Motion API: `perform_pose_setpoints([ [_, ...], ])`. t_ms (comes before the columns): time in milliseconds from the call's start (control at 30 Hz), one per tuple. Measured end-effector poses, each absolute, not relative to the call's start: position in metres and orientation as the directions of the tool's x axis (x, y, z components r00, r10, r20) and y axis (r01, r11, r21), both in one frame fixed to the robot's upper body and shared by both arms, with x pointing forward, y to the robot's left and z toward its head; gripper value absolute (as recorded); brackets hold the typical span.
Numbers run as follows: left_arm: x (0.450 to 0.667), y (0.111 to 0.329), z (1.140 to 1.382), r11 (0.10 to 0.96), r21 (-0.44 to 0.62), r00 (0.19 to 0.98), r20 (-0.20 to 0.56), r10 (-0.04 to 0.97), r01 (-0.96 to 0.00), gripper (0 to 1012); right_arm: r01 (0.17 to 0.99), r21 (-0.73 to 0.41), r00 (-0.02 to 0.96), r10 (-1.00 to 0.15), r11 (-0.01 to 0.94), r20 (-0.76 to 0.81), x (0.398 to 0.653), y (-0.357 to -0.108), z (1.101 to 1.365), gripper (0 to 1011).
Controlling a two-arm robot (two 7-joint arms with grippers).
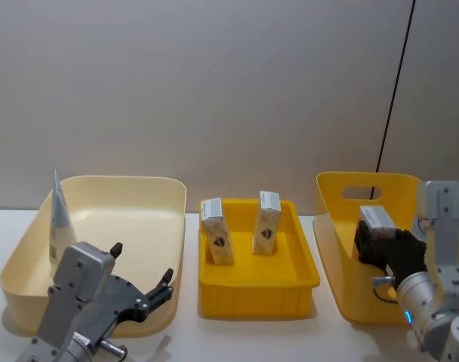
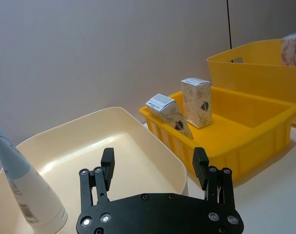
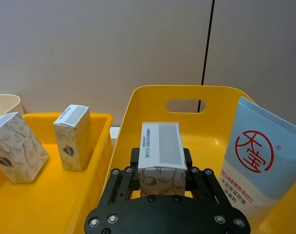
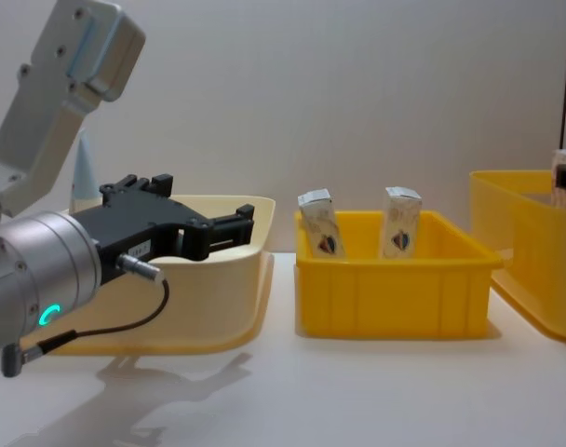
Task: Bimanual collaborative sorting of washing and personal care products
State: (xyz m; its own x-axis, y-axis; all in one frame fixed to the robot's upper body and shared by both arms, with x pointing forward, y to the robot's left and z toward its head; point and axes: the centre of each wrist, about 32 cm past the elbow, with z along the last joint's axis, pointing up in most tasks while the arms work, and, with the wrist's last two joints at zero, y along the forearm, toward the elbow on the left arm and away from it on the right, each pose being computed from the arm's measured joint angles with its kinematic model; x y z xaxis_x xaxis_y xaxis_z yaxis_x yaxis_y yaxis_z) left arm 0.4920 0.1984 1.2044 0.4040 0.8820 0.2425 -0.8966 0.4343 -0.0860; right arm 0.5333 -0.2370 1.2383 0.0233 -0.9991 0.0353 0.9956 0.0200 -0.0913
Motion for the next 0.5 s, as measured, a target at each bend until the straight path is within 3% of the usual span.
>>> perform_pose_setpoints([
  [500, 0.4920, 0.1984, 1.2044, 0.434, -0.086, 0.404, 0.242, 0.882, -0.897, 1000, 0.995, -0.103, 0.019, -0.999, 0.015, 0.041, 0.5339, -0.2356, 1.2373, 889],
])
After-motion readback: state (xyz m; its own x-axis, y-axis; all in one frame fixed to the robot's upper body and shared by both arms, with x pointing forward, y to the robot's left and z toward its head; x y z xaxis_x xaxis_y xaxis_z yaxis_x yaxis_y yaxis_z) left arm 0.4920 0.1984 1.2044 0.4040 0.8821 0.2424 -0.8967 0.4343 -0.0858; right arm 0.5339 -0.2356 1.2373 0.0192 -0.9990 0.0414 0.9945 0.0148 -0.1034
